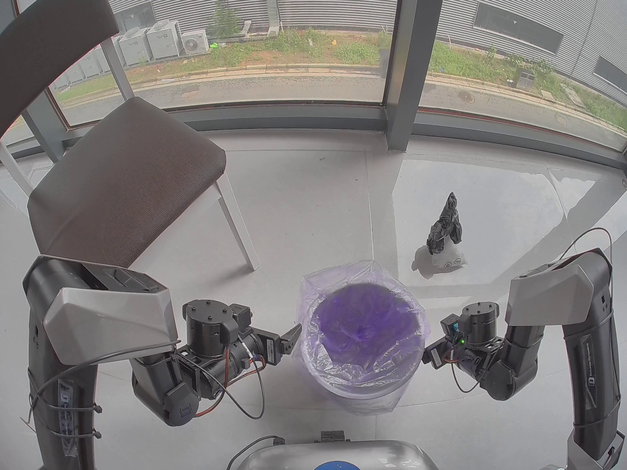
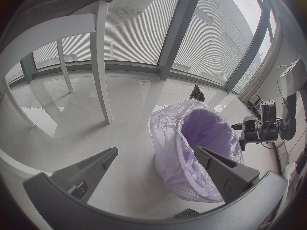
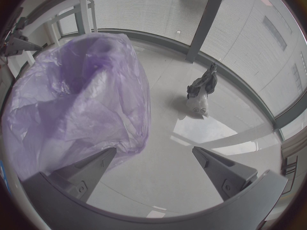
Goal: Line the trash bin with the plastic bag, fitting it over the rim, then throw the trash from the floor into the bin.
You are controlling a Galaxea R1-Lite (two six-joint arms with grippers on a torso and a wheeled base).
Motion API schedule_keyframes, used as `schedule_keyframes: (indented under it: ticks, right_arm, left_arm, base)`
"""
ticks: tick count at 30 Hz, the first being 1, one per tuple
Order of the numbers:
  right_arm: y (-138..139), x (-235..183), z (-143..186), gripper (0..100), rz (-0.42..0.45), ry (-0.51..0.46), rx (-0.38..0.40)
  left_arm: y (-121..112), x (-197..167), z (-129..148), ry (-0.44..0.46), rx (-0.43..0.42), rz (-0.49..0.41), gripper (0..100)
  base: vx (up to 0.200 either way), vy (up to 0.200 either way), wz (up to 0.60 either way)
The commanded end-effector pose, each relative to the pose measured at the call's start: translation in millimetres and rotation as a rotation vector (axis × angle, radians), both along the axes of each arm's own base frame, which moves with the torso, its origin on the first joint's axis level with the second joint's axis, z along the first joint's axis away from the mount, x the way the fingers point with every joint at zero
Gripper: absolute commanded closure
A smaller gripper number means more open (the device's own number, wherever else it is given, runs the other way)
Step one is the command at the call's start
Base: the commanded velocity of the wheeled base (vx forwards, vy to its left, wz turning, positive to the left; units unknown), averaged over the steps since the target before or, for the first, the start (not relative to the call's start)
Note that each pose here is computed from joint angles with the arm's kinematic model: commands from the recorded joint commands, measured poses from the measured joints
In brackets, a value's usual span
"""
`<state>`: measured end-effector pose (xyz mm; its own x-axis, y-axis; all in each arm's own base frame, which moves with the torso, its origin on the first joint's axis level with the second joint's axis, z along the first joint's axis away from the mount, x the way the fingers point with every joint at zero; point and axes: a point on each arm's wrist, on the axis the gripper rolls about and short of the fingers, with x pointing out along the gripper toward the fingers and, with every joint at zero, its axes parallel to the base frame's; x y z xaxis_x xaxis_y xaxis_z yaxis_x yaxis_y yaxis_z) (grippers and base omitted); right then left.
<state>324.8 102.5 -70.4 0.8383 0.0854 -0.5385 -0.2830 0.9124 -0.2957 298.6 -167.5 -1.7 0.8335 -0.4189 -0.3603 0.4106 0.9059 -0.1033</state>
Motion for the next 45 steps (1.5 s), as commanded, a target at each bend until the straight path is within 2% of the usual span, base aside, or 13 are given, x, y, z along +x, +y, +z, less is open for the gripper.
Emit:
schedule_keyframes:
  ticks: [1,10,15,16,19,23,29,37,41,45]
  right_arm:
    - [9,27,-10,0,-0.005,0.024,0.024]
    - [14,69,-1,0,0.01,0.094,-0.028]
    - [1,68,11,0,-0.008,0.08,-0.032]
    - [-9,59,23,0,-0.029,0.073,-0.027]
    - [-26,36,50,0,-0.044,0.024,0.003]
    - [-48,10,75,0,-0.061,-0.089,0.044]
    - [-70,-18,83,0,-0.114,-0.164,0.059]
    - [-78,-39,88,0,-0.134,-0.223,0.107]
    - [-87,-42,105,0,-0.157,-0.275,0.125]
    - [-95,-44,117,0,-0.163,-0.312,0.159]
  left_arm:
    - [-1,2,2,-0.009,-0.005,0.001,0]
    - [0,0,4,-0.041,-0.011,0.028,0]
    - [0,-1,11,-0.062,-0.005,0.06,0]
    - [-1,0,11,-0.065,0.003,0.066,0]
    - [0,5,10,-0.084,0.04,0.087,0]
    - [3,16,4,-0.072,0.06,0.126,0]
    - [-5,34,-16,-0.002,0.108,0.132,0]
    - [-21,73,-34,0.012,0.124,0.161,0]
    - [-22,102,-41,0.024,0.14,0.203,0]
    - [-26,115,-46,0.048,0.157,0.196,0]
  base:
    - [0.0,0.0,0.0]
    - [0.0,0.0,0.0]
    - [0.0,0.0,0.0]
    - [0.0,0.0,0.0]
    - [0.0,0.0,0.0]
    - [0.0,0.0,0.0]
    - [0.0,0.0,0.0]
    - [0.0,0.0,0.0]
    - [0.0,0.0,0.0]
    - [0.0,0.0,0.0]
